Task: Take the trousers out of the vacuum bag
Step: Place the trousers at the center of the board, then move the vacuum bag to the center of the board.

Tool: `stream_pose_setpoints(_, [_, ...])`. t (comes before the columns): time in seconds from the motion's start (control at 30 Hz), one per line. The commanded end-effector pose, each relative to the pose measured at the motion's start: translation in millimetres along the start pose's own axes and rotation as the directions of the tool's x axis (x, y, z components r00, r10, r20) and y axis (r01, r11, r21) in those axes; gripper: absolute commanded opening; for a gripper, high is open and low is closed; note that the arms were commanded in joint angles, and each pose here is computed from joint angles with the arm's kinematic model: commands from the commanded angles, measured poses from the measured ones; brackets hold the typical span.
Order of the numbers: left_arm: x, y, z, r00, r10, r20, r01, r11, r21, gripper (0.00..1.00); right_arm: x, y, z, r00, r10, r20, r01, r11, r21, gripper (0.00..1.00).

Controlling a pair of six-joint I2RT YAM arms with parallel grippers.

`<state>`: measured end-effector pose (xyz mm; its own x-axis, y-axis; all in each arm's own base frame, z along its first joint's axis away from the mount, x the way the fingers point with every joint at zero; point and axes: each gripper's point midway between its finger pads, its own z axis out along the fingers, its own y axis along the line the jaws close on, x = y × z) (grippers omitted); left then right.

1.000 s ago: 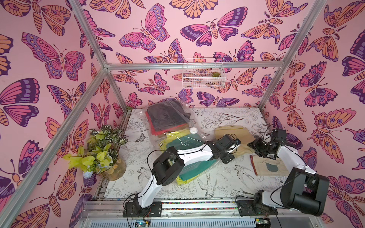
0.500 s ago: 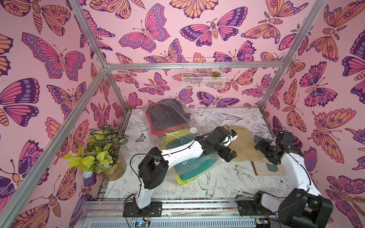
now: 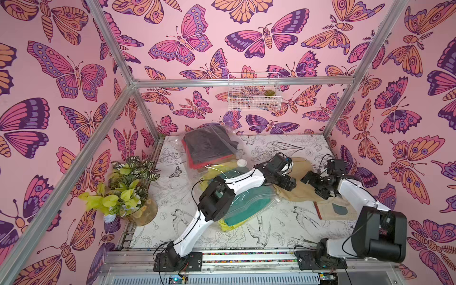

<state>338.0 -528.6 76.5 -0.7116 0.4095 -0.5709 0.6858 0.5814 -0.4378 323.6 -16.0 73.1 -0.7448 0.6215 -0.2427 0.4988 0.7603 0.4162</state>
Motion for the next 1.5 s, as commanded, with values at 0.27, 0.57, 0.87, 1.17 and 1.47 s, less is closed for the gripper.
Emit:
stream_pose_setpoints(0.27, [-14,64,24,0.986,-0.165,0.010,0.165,0.986,-0.016,0.93,-15,18,60,0.999,0.036,-0.039,-0.038,0.999,-0.029,0.99])
stream_pose_setpoints(0.57, [-48,88,10,0.978,-0.198,0.071,0.197,0.980,0.024,0.94,-31,35,56,1.000,0.006,0.010,-0.006,1.000,-0.027,0.99])
stream_pose_setpoints(0.87, [-79,45,-106,0.981,-0.072,0.182,0.078,0.997,-0.025,0.98,1,91,-18,0.946,-0.276,0.169,0.292,0.953,-0.077,0.99])
stream_pose_setpoints(1.17, [-9,101,-193,0.980,-0.154,0.129,0.182,0.952,-0.246,1.00,93,167,-60,0.791,-0.587,0.170,0.611,0.753,-0.243,0.99])
stream_pose_setpoints(1.47, [44,182,-203,0.943,-0.320,0.090,0.330,0.870,-0.367,0.99,185,173,-12,0.665,-0.747,0.018,0.735,0.650,-0.192,0.99])
